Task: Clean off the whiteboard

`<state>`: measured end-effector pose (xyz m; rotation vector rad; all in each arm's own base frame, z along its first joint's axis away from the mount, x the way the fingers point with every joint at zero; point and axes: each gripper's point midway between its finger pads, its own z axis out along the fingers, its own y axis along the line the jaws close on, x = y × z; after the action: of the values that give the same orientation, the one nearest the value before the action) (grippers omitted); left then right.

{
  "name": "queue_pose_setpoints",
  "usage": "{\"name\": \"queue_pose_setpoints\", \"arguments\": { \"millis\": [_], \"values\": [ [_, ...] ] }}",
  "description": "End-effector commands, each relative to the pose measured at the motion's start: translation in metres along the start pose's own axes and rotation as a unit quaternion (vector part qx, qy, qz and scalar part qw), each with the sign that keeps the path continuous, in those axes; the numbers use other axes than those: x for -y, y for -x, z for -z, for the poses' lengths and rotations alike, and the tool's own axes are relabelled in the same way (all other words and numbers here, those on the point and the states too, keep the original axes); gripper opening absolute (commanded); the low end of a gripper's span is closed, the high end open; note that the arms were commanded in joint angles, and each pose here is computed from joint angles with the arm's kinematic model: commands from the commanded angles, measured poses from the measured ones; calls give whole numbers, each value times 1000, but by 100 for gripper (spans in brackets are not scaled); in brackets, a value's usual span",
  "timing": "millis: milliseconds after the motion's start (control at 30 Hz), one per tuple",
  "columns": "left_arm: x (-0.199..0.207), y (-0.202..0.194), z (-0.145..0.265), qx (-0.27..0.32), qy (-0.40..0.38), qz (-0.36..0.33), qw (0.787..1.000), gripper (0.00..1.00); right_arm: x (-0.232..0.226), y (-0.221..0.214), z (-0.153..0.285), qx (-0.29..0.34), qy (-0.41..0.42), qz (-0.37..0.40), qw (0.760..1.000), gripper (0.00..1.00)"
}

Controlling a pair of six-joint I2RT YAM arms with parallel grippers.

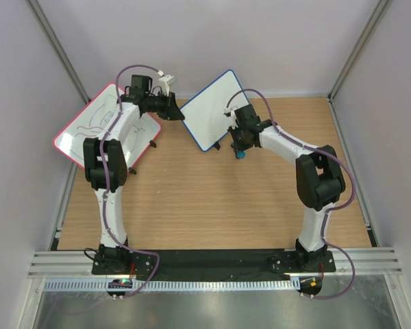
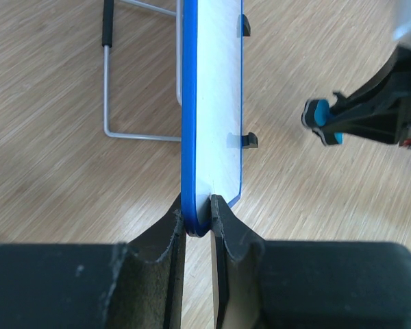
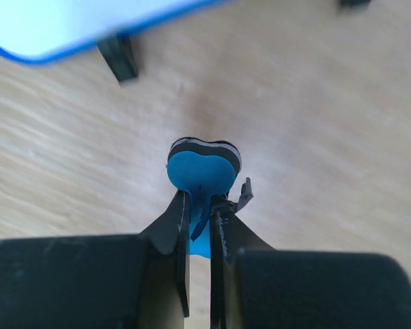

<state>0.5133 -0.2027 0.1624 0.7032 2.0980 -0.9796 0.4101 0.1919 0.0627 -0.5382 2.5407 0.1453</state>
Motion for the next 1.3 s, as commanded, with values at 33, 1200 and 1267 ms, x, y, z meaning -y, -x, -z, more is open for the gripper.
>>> {"name": "queue_pose_setpoints", "arguments": {
  "millis": [33,1200,1267],
  "values": [
    [6,-15,-18,-30,-5,-15,999,0,1,120,43,217,-17,118,969,1],
    [2,-19,-24,-38,-5,-14,999,0,-39,137,-28,168,-123,617,758,1],
    [3,-18,-25,-38,-7,-13,999,0,-51,137,-29,176,-112,625,752,1]
  ]
}}
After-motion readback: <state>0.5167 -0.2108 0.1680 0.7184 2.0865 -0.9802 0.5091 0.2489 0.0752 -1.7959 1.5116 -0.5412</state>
